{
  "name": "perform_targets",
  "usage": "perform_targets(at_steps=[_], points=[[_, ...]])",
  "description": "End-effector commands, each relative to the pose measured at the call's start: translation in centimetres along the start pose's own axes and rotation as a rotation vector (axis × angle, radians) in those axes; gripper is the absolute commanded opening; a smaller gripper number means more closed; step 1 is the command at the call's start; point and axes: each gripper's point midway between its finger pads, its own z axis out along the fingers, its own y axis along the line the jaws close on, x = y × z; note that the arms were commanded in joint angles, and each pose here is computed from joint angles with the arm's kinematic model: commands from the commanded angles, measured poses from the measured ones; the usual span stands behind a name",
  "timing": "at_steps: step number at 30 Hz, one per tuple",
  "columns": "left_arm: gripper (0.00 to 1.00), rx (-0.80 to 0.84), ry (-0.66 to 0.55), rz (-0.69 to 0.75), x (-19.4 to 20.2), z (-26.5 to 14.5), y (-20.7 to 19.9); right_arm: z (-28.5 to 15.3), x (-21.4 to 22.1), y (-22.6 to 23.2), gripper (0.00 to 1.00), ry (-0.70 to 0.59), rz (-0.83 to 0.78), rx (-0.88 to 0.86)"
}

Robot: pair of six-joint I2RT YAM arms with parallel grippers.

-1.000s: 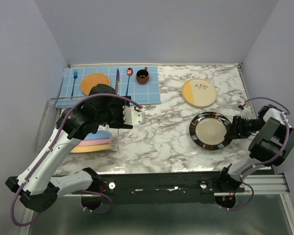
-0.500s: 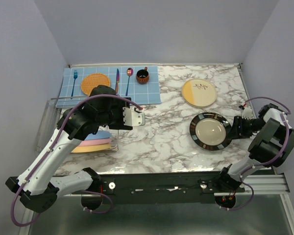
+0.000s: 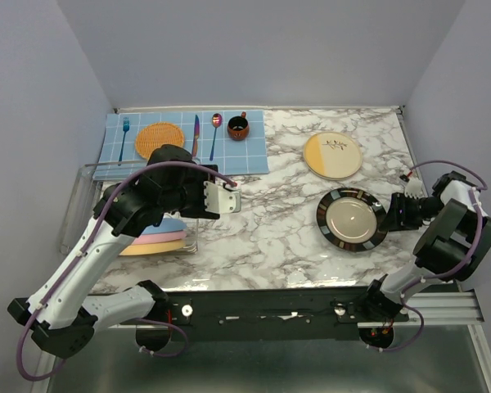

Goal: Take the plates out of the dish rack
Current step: Place the plate at the center of the board.

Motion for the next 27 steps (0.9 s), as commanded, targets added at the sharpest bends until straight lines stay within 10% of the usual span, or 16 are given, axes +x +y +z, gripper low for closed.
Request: perform_targets(at_steps=[1,27], points=[[0.76,-0.035,0.067,0.064,1.3,-0.7,0.3,-2.4,-1.5,0.0,0.53,-0.048,-0.064,0.087],[0.75,0.065,0.551,0.232,12.9,-4.2,-4.6,-4.9,-2.5,3.9,0.64,-0.140,-0.194,0.080]])
